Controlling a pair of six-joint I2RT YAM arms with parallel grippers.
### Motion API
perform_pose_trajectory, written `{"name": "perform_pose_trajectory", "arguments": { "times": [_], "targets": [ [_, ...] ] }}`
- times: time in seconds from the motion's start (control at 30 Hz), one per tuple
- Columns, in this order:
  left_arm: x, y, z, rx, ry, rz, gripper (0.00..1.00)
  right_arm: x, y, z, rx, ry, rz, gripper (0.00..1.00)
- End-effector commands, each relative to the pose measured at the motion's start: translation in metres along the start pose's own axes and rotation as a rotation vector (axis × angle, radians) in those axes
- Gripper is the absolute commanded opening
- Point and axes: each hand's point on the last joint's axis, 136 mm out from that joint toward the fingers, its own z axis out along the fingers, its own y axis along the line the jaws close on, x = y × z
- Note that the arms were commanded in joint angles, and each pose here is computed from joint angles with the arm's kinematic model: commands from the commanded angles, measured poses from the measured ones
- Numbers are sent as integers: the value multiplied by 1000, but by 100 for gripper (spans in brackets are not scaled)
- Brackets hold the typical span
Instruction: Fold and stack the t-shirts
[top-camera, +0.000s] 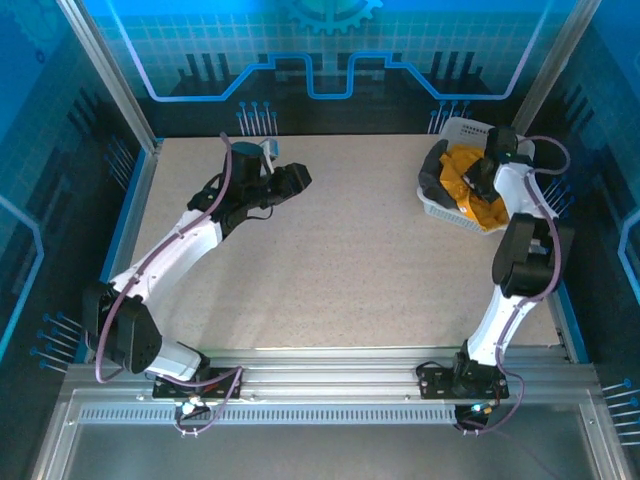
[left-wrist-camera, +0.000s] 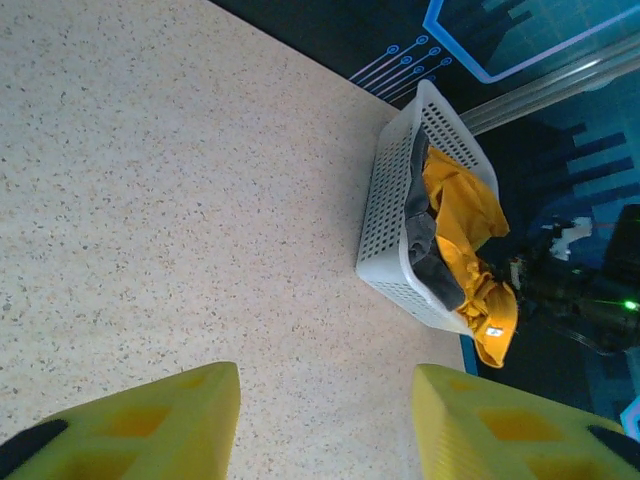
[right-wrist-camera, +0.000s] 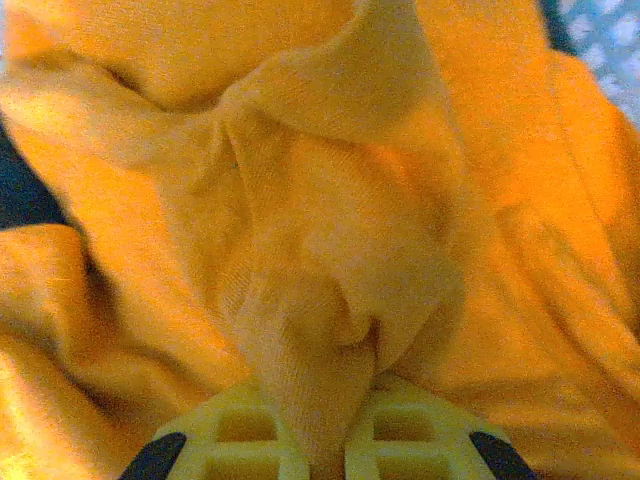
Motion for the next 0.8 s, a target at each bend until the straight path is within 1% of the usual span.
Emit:
{"name": "perform_pose_trajectory", "arguments": {
  "times": [0.0,0.13,0.27,0.4,0.5,0.57,0.63,0.77],
  "targets": [
    [2,-13,-9,48,10,13,45,-27,22,-63,-117,-198,78,0],
    [2,-14,-5,53,16,12,44,-34,36,-118,-207,-328,94,0],
    [2,-14,-2,55,23,9,42,-44,60,-172,-316,-412,78,0],
    [-1,-11,-3,34,12,9,42,-60,92,-241,-439,-519,39,0],
    [-5,-8,-8,3,-9,20,42,-62,120,-296,-528,-599,-9,0],
    [-8,-6,-13,-22,-25,32,41,-56,140,-333,-582,-654,-53,0],
    [-12,-5,-19,-45,-47,50,42,-43,160,-362,-625,-693,-105,0],
    [-23,1,-40,-124,-116,76,42,-3,197,-397,-687,-711,-182,0]
  ]
}}
